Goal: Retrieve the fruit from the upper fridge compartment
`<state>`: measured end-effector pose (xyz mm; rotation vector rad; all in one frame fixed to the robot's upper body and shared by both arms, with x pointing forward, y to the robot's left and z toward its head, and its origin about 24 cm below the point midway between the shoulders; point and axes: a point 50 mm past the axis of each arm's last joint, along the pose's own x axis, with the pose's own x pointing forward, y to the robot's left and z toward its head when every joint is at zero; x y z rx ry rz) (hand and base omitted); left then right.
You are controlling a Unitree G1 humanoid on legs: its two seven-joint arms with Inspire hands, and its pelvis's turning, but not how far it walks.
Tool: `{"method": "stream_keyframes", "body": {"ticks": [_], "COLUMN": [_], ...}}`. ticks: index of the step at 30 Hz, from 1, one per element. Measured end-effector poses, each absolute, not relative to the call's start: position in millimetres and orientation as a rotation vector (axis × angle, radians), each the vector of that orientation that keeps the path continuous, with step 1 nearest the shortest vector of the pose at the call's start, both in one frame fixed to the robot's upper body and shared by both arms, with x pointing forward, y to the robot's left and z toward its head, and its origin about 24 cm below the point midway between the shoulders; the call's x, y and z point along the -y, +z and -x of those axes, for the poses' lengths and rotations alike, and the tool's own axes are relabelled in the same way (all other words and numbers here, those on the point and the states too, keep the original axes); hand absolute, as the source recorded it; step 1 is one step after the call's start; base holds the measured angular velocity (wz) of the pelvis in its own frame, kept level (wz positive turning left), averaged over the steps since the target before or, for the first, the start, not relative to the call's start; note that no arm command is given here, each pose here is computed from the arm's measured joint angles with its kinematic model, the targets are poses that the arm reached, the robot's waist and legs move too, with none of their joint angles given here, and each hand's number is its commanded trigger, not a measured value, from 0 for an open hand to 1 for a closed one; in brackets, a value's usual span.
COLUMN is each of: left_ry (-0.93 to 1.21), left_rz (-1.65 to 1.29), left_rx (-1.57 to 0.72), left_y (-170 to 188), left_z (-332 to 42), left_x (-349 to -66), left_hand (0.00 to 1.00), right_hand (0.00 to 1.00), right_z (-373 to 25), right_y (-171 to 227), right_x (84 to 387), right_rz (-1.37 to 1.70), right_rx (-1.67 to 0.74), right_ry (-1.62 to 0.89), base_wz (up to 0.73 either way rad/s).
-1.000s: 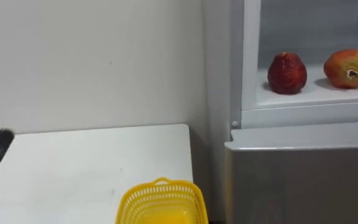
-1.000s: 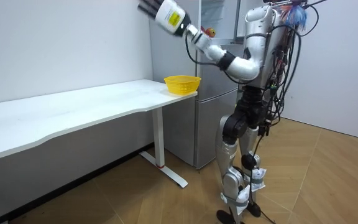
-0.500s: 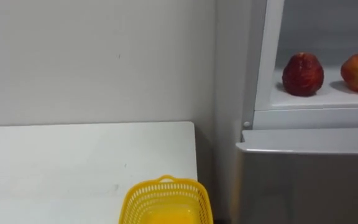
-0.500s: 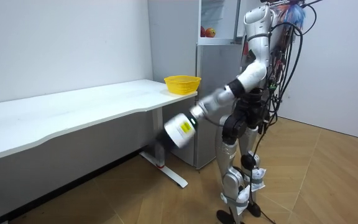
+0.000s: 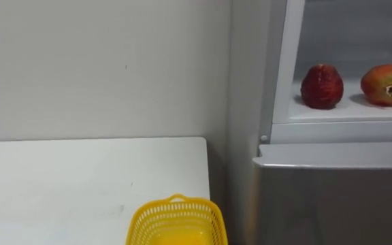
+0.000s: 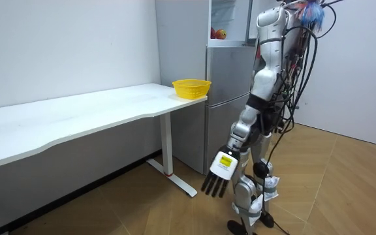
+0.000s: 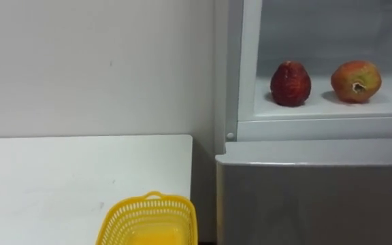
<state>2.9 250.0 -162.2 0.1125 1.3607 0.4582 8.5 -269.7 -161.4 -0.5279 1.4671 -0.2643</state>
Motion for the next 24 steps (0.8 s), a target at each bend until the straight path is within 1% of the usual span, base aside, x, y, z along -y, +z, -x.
{"method": "stream_keyframes", "body": {"ticks": [5, 9, 13, 20, 22, 24], "left_ry": [0.306, 0.231, 0.216, 0.196, 0.181, 0.166], "left_rz": [-0.199, -0.244, -0.249, -0.241, -0.247, -0.243], "left_rx": [-1.341, -1.324, -1.308, -1.286, -1.273, -1.258], "left_y": [-163.7, -164.7, -164.4, -163.9, -163.7, -163.5], "left_z": [-21.9, -32.5, -35.2, -36.8, -39.9, -41.2], "left_x": [-241.8, -234.8, -234.3, -233.6, -231.5, -230.0], "left_hand": [0.0, 0.0, 0.0, 0.0, 0.0, 0.0], "right_hand": [0.0, 0.0, 0.0, 0.0, 0.0, 0.0], "right_z": [1.9, -13.6, -27.3, -76.0, -88.1, -100.8], "right_y": [-163.2, -163.3, -161.0, -144.2, -135.7, -117.0], "right_x": [264.3, 262.4, 263.7, 259.4, 257.4, 253.0], "right_rz": [0.513, 0.489, 0.496, 0.456, 0.451, 0.467], "right_rx": [-1.518, -1.468, -1.388, -1.075, -0.989, -0.833], "right_ry": [-0.267, -0.315, -0.362, -0.437, -0.438, -0.419], "base_wz": [-0.17, -0.12, -0.03, -0.06, -0.11, -0.11]}}
